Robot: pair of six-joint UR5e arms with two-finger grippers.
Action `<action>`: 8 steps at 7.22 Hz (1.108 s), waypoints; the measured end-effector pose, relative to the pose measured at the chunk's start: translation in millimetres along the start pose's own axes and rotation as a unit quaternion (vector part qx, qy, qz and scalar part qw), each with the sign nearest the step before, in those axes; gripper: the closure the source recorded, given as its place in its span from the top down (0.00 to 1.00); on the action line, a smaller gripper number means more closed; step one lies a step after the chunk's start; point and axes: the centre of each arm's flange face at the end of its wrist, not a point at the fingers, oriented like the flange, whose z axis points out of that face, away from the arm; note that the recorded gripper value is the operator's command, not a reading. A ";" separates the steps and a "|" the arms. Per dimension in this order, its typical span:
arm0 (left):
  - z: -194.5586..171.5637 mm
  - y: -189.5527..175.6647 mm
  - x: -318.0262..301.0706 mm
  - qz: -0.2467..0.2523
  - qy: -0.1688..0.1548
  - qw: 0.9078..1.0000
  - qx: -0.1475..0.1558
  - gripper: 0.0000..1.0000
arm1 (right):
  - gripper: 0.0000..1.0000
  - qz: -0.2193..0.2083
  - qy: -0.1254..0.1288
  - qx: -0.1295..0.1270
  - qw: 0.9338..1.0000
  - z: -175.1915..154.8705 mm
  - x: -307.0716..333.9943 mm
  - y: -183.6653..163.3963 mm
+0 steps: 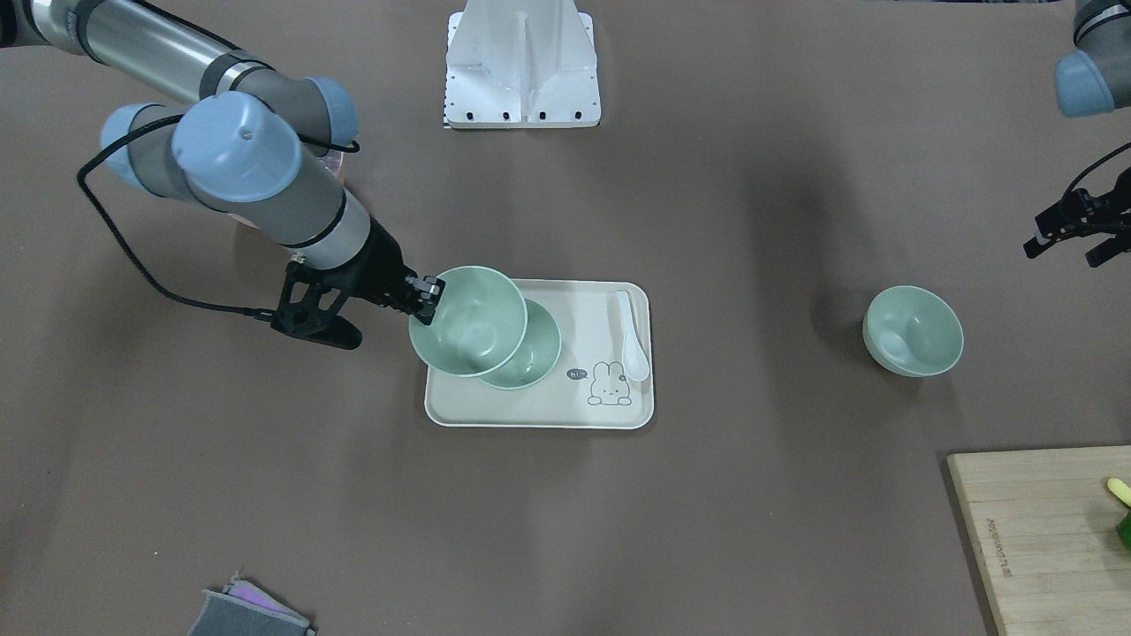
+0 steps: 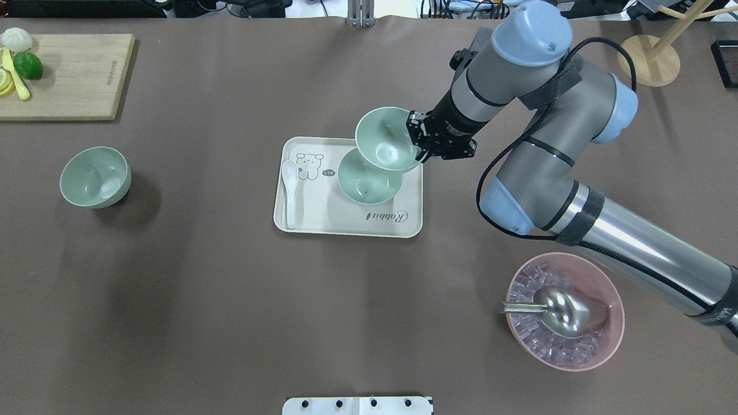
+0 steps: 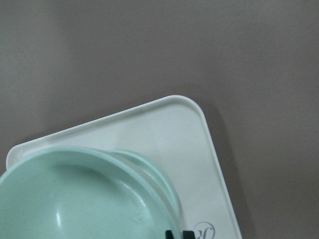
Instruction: Stack green bowls together
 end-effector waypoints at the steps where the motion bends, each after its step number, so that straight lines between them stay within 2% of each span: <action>1: 1.8 -3.5 0.7 0.000 -0.002 1.000 0.000 0.98 | 0.00 -0.004 -0.006 0.006 1.000 13.3 -10.4 12.4; 2: 1.9 -4.9 1.6 0.000 -0.001 1.000 0.001 0.98 | 0.00 -0.001 -0.014 0.010 1.000 22.2 -18.1 17.2; 3: 1.4 -5.3 3.1 -0.001 0.001 1.000 0.001 0.98 | 0.31 0.006 -0.019 0.012 1.000 29.1 -23.1 19.3; 4: 0.8 -5.7 4.2 -0.001 0.001 1.000 0.001 0.98 | 0.99 0.009 -0.019 0.013 1.000 33.6 -24.1 20.4; 6: 2.2 -13.9 8.4 -0.002 0.000 1.000 0.003 0.98 | 1.00 0.010 -0.016 0.020 1.000 39.6 -19.2 20.8; 8: 35.3 -24.4 36.8 -0.014 -0.016 1.000 -0.012 0.97 | 1.00 0.012 -0.019 0.027 0.999 24.7 -6.5 3.5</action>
